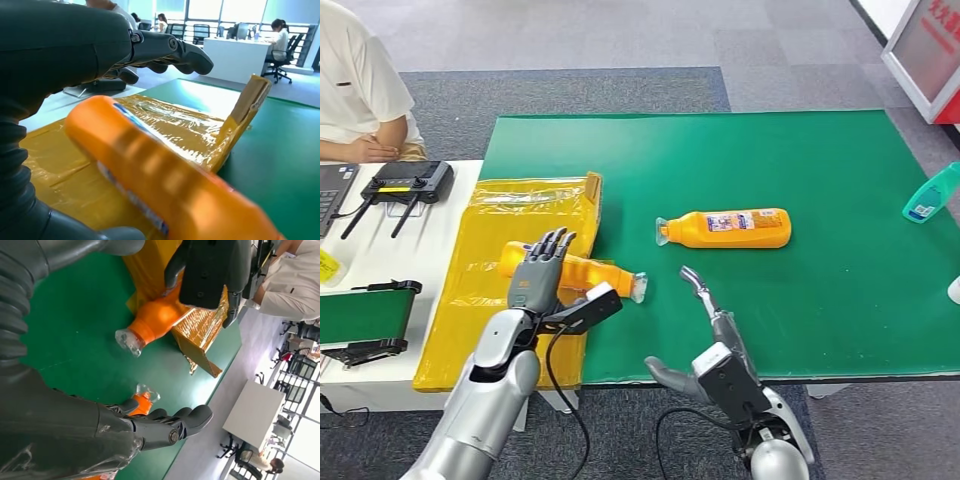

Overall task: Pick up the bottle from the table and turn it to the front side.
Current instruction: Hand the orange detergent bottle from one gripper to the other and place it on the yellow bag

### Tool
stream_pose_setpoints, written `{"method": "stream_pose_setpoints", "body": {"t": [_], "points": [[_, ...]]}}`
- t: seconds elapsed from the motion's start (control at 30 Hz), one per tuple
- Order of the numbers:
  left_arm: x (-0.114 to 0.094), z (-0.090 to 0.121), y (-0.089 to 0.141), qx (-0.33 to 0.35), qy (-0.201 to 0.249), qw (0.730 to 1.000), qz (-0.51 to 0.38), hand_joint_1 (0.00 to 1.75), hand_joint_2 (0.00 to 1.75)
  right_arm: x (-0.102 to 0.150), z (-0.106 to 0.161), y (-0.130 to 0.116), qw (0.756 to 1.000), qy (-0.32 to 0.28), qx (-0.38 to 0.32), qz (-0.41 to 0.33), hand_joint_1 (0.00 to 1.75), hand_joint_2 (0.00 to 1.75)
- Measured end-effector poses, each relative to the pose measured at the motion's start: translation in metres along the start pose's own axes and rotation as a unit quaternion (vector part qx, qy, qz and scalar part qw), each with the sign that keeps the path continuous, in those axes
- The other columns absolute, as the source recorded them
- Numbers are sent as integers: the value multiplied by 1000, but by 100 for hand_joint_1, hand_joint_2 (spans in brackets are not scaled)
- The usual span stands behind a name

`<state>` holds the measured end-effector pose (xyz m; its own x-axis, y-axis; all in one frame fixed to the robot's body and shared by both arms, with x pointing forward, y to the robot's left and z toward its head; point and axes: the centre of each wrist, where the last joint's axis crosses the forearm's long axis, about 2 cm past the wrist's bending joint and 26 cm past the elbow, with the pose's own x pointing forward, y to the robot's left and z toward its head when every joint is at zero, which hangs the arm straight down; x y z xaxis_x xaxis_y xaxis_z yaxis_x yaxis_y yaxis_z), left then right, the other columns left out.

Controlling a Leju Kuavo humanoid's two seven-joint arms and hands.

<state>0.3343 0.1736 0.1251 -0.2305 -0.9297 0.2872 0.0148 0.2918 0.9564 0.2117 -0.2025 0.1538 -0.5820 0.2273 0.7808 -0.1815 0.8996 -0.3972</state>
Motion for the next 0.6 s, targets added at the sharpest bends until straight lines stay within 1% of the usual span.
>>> {"method": "stream_pose_setpoints", "body": {"t": [0.2, 0.37, 0.47, 0.6], "points": [[4, 7, 13, 16, -6, 999, 51, 0, 175, -2, 5, -1, 1000, 9, -2, 1, 0, 175], [10, 20, 24, 30, -26, 990, 135, 0, 175, -1, 10, -3, 1000, 14, -10, 7, 0, 175], [13, 35, 29, 37, -49, 975, 215, 0, 175, 1, 14, -6, 1000, 15, -21, 15, 0, 175], [12, 61, 32, 44, -74, 937, 337, 0, 175, 3, 16, -11, 999, 8, -32, 31, 0, 175]]}}
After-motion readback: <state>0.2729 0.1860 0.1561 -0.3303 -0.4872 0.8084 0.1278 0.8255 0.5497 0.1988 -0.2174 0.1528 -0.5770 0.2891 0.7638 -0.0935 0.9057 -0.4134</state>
